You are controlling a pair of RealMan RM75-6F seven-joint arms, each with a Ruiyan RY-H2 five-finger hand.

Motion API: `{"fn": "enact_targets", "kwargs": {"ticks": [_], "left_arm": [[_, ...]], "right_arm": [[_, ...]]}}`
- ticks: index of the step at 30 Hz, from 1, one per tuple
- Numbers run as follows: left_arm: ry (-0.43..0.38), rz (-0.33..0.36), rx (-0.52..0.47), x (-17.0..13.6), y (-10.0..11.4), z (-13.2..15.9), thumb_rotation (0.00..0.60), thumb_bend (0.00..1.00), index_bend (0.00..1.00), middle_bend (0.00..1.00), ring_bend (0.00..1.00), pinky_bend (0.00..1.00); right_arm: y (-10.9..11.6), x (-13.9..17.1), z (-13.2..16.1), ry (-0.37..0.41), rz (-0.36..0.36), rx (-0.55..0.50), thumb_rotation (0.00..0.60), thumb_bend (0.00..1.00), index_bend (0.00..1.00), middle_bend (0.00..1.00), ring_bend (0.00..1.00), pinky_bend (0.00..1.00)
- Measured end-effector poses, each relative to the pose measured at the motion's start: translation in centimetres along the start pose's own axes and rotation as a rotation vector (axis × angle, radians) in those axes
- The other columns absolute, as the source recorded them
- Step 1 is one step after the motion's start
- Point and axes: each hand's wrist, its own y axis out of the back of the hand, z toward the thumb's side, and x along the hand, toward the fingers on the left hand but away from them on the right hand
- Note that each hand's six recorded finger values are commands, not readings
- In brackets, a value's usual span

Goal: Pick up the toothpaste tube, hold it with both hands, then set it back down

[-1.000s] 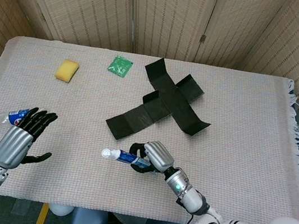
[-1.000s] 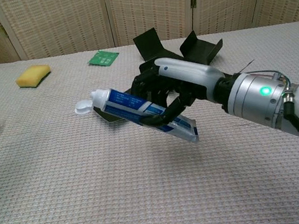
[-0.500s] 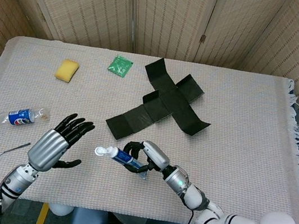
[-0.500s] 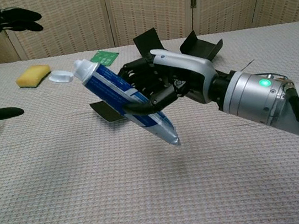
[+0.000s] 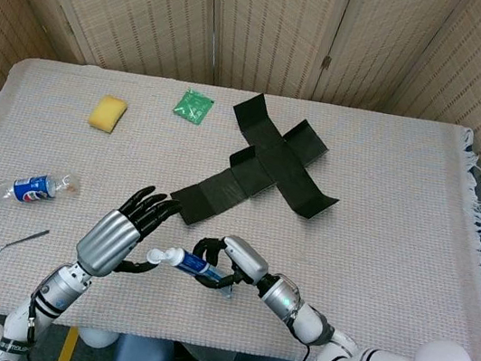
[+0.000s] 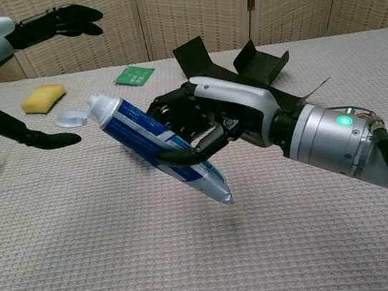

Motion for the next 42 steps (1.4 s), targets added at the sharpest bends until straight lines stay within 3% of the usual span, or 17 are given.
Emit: {"fn": "enact_targets", "kwargs": {"ticks": [23, 29, 34, 38, 39, 41, 42], "left_arm": [[-0.003, -0.011, -0.06, 0.7, 0.8, 0.3, 0.6, 0.21, 0.08, 0.14, 0.12, 0.0], [0.014, -0.019, -0.205, 0.7, 1.9, 0.2, 0.6, 0.23, 0.1, 0.14, 0.12, 0.01], [0.01, -0.036, -0.396, 0.9, 2.7, 0.5, 0.6, 0.23, 0.11, 0.14, 0.13, 0.01], [0.003, -0.086, -0.513, 1.3, 2.6, 1.1, 0.6, 0.2, 0.09, 0.1, 0.08, 0.0], [0.005, -0.108, -0.528, 1.5, 2.4, 1.3, 0.576, 0.18, 0.09, 0.09, 0.06, 0.0], [0.012, -0.131, -0.539, 1.9, 2.1, 1.5, 0.396, 0.15, 0.08, 0.09, 0.05, 0.0], [0.015, -0.139, -0.537, 2.1, 2.0, 1.6, 0.265, 0.14, 0.08, 0.08, 0.05, 0.0]], "right_arm": [[-1.2, -0.4, -1.6, -0.084, 0.05, 0.078, 0.6, 0.79, 0.82, 0.72, 0.72, 0.56], [-0.9, -0.3, -1.2, -0.063, 0.024, 0.058, 0.6, 0.78, 0.82, 0.72, 0.72, 0.56], [-1.3, -0.8, -0.2, -0.023, 0.013, 0.044, 0.6, 0.79, 0.82, 0.72, 0.72, 0.56], [-1.9, -1.4, 0.8, 0.009, 0.012, 0.032, 0.6, 0.78, 0.82, 0.72, 0.73, 0.56], [-2.0, -1.5, 1.0, 0.014, 0.012, 0.031, 0.6, 0.78, 0.82, 0.72, 0.73, 0.56], [-2.3, -1.8, 1.5, 0.026, 0.007, 0.025, 0.6, 0.79, 0.82, 0.72, 0.73, 0.56], [-2.4, -1.9, 1.7, 0.03, 0.004, 0.02, 0.6, 0.79, 0.82, 0.72, 0.74, 0.56]]}}
